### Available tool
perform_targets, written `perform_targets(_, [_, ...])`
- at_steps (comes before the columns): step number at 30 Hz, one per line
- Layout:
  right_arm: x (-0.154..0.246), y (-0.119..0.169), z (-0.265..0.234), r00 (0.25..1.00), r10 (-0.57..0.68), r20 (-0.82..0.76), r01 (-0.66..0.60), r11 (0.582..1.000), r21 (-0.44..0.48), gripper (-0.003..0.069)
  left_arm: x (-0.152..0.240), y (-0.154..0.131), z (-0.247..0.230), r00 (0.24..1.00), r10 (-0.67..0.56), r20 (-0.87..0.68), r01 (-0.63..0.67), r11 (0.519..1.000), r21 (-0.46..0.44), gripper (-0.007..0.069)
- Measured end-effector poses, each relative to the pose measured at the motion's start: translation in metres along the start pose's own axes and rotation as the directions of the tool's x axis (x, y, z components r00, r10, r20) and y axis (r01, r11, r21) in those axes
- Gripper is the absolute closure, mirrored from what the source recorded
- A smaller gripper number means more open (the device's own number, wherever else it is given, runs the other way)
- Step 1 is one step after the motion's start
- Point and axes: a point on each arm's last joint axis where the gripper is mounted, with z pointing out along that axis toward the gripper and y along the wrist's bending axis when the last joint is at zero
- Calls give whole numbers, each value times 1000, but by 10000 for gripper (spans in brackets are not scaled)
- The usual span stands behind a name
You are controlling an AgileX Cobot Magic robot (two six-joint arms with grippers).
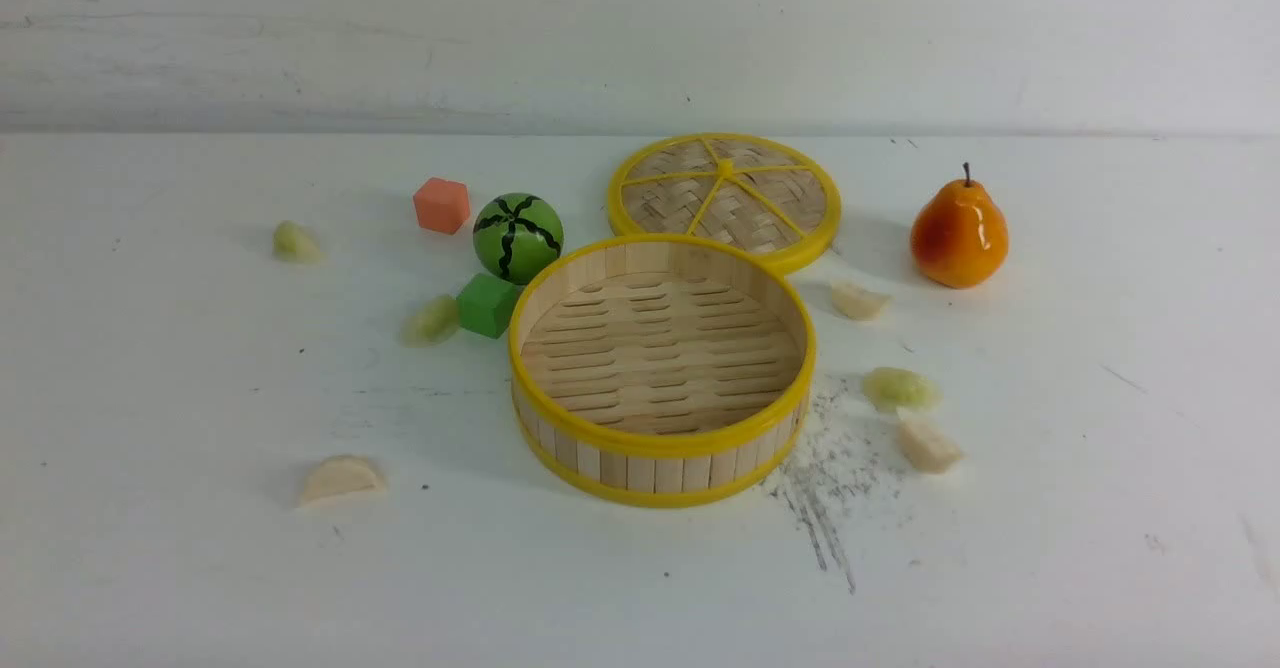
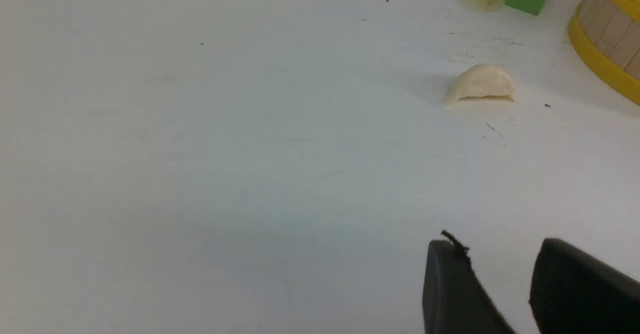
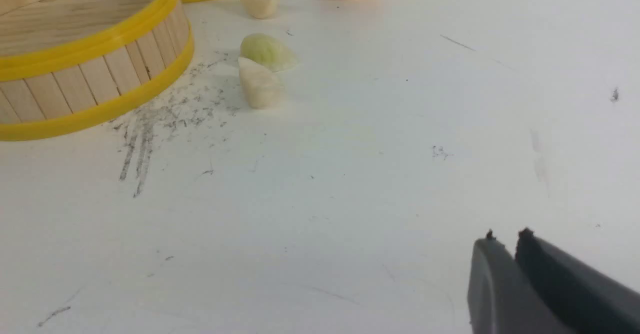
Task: Put the dumplings into the steamer on the white table.
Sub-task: 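Reach for and grasp a dumpling on the table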
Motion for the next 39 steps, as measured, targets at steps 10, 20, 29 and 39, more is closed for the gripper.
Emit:
perform_targets(10, [0,0,0,1000,0,0,0,1000,0,579,0,0,0,1000,0,0,0,1000,0,387])
perform_targets(20, [0,0,0,1000,0,0,0,1000,0,566,0,0,0,1000,0,0,0,1000,0,387])
perform_targets(29, [0,0,0,1000,-1,0,1,1000,0,550,0,0,0,1000,0,0,0,1000,0,387])
perform_targets(39, [0,0,0,1000,-1,0,1,1000,0,538,0,1,0,999,42,3,-42,999,-15,386])
